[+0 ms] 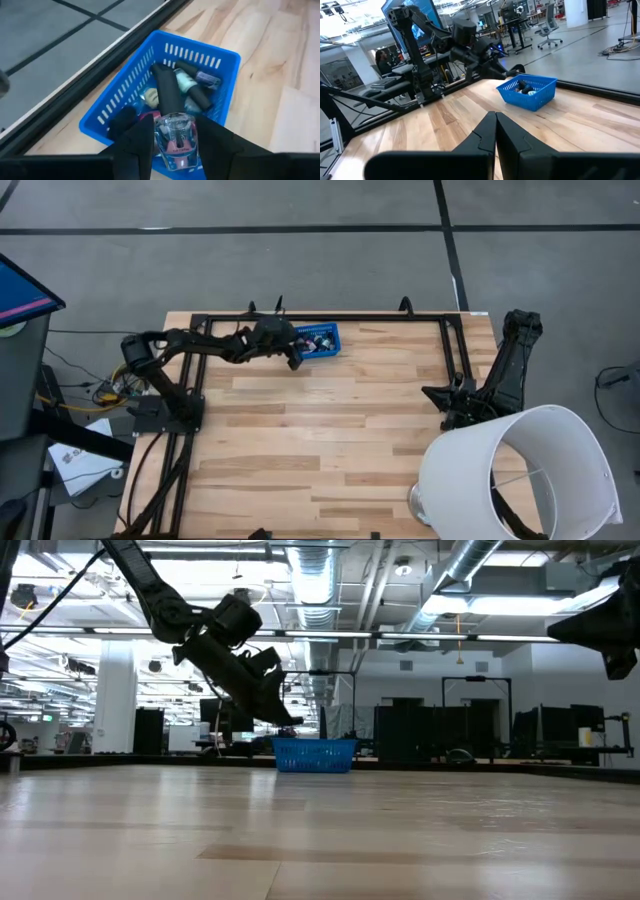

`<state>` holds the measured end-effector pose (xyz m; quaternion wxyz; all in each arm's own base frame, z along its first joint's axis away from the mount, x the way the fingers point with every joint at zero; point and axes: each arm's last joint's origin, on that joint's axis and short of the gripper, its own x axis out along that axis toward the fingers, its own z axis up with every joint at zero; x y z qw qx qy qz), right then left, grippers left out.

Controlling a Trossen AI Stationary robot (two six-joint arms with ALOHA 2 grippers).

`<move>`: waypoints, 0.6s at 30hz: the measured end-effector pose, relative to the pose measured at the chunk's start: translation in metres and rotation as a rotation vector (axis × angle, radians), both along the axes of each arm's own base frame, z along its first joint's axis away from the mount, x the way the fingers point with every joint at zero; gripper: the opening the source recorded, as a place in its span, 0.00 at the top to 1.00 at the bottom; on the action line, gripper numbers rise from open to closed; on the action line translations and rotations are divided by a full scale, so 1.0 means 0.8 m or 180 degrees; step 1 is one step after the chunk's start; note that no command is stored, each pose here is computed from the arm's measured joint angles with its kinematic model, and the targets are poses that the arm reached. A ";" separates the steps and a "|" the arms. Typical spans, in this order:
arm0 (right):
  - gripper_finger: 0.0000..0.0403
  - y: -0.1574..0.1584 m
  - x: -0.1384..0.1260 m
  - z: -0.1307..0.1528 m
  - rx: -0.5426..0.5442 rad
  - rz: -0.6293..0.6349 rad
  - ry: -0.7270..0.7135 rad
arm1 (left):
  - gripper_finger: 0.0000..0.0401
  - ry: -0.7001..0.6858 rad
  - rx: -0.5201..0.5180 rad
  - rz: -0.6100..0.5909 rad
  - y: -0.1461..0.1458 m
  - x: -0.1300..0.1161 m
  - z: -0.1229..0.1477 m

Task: Pick & Place Nail Polish
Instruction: Put the transparent nail polish bottle into the blue basket, then return to Home Position

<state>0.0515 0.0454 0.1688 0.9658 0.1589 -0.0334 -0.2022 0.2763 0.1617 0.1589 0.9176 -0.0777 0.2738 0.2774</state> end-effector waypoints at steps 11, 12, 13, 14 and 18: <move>1.00 0.000 0.000 0.000 -0.0001 -0.0001 0.0000 | 0.60 0.0010 0.0004 -0.0001 0.000 0.000 0.000; 1.00 0.000 0.000 0.000 -0.0001 -0.0001 0.0000 | 0.60 0.0006 0.0005 -0.0002 0.000 0.000 0.000; 1.00 0.000 0.000 0.000 -0.0001 -0.0001 0.0000 | 0.60 -0.0006 0.0005 -0.0010 0.000 0.000 0.002; 1.00 0.000 0.000 0.000 -0.0003 -0.0002 0.0001 | 0.60 -0.0030 -0.0002 -0.0018 -0.001 -0.002 0.005; 1.00 0.000 0.000 0.000 -0.0003 -0.0001 0.0003 | 0.59 -0.0436 0.0142 -0.0013 -0.009 -0.015 0.056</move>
